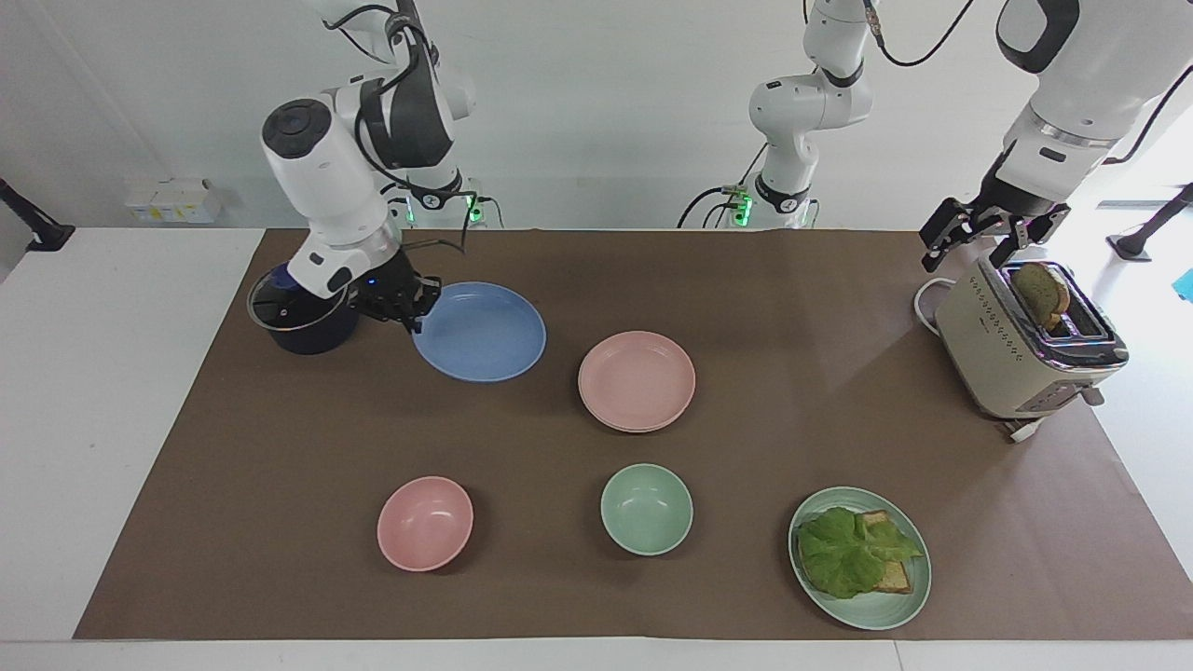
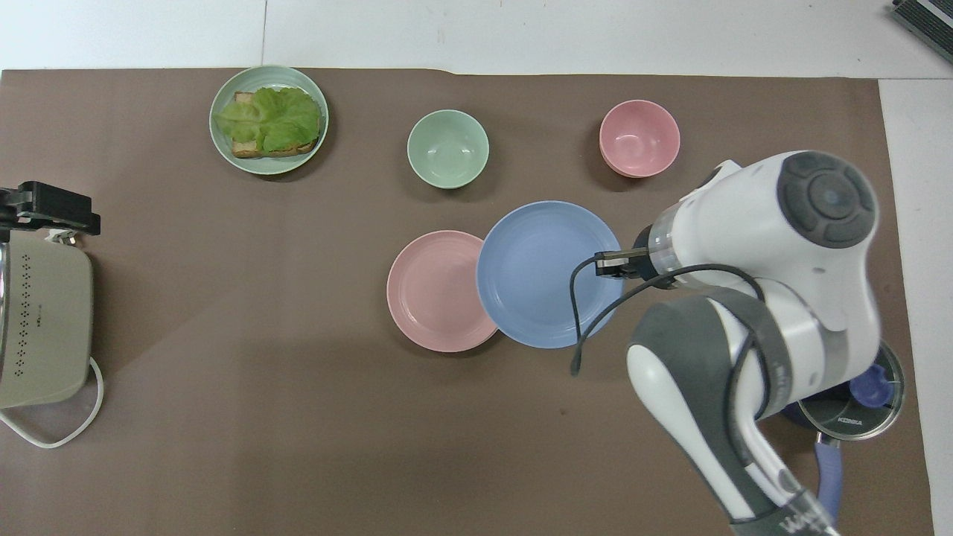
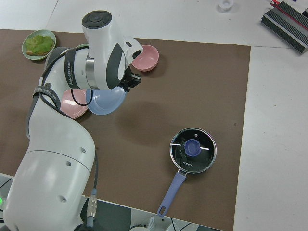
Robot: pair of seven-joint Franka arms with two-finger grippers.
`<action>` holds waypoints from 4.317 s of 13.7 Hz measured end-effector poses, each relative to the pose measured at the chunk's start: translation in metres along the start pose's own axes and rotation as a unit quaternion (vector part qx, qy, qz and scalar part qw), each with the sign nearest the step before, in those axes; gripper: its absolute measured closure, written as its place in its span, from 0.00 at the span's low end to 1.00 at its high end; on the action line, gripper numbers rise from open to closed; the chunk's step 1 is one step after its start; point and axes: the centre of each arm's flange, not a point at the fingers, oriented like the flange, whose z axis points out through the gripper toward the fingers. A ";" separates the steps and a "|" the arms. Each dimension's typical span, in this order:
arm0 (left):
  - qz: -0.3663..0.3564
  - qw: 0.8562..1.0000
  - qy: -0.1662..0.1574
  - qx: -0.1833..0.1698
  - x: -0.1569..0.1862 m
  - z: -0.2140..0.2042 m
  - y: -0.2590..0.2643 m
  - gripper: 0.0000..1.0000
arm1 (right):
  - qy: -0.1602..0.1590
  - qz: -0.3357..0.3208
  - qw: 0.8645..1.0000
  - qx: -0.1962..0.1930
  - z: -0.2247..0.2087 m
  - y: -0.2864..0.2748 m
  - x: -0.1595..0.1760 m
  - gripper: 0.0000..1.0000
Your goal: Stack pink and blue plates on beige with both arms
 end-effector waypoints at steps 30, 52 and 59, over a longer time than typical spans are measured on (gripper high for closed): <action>0.000 1.000 0.000 0.000 0.000 0.000 0.000 0.00 | 0.062 0.040 0.996 -0.047 0.006 0.017 0.042 0.00; 0.000 1.000 0.000 0.000 0.000 0.000 0.000 0.00 | -0.015 0.024 0.997 -0.066 -0.209 0.185 -0.030 0.00; 0.000 1.000 0.000 0.000 0.000 0.000 0.000 0.00 | -0.030 0.026 0.997 -0.065 -0.200 0.194 -0.034 0.00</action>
